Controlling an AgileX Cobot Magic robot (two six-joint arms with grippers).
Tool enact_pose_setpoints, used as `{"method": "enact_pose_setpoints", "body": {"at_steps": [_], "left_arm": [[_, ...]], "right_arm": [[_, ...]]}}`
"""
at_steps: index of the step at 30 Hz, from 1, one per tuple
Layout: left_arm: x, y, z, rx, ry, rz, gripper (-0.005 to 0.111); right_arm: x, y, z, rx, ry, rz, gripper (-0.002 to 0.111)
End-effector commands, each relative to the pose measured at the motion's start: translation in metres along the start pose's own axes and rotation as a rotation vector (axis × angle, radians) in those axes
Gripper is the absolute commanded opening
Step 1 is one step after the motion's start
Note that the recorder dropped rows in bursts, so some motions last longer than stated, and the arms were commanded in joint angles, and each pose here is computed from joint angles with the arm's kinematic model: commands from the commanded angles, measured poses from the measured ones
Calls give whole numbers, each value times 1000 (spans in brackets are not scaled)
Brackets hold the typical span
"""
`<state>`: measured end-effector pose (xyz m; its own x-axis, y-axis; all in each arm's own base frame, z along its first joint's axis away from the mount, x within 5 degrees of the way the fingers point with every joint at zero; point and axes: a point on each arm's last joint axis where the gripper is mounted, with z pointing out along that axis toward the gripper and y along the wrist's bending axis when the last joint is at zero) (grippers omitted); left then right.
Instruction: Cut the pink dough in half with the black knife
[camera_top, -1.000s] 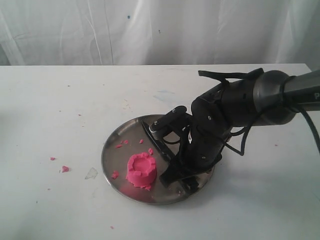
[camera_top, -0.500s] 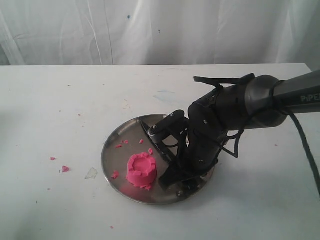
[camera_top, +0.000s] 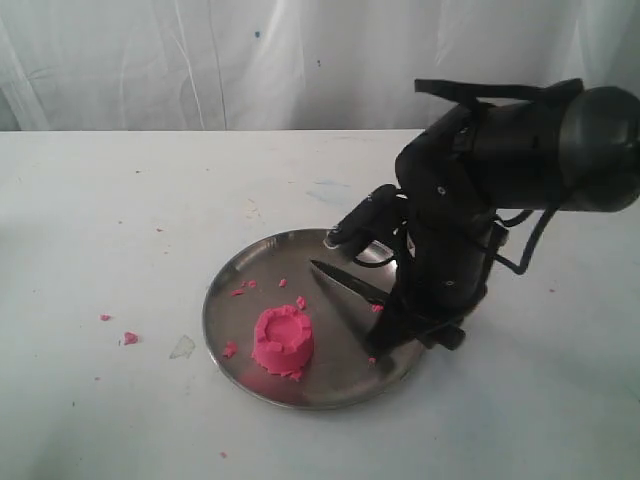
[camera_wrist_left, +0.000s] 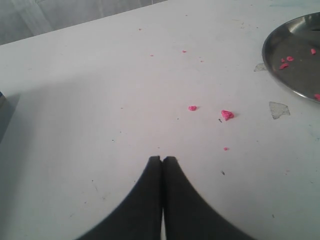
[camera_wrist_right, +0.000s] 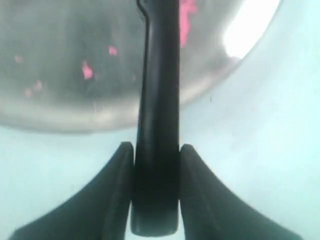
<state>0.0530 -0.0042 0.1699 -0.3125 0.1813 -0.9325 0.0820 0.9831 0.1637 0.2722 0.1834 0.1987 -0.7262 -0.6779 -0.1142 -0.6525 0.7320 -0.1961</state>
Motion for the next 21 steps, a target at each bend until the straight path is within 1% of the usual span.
{"method": "enact_pose_setpoints", "body": {"at_steps": [1, 4, 8, 10, 14, 17, 21], "left_arm": [[0, 0, 0, -2, -4, -9, 0], [0, 0, 0, -2, -4, -9, 0], [0, 0, 0, -2, -4, -9, 0], [0, 0, 0, -2, -4, -9, 0], [0, 0, 0, -2, -4, -9, 0], [0, 0, 0, -2, -4, -9, 0], [0, 0, 0, -2, -4, -9, 0]], "right_arm": [[29, -1, -7, 3, 161, 61, 0], [41, 4, 11, -7, 146, 38, 0], [37, 7, 19, -20, 30, -1, 2], [35, 8, 20, -23, 2, 1, 6], [36, 9, 21, -32, 4, 12, 25], [35, 9, 21, -32, -6, 15, 36], [34, 9, 21, -32, -12, 15, 42]]}}
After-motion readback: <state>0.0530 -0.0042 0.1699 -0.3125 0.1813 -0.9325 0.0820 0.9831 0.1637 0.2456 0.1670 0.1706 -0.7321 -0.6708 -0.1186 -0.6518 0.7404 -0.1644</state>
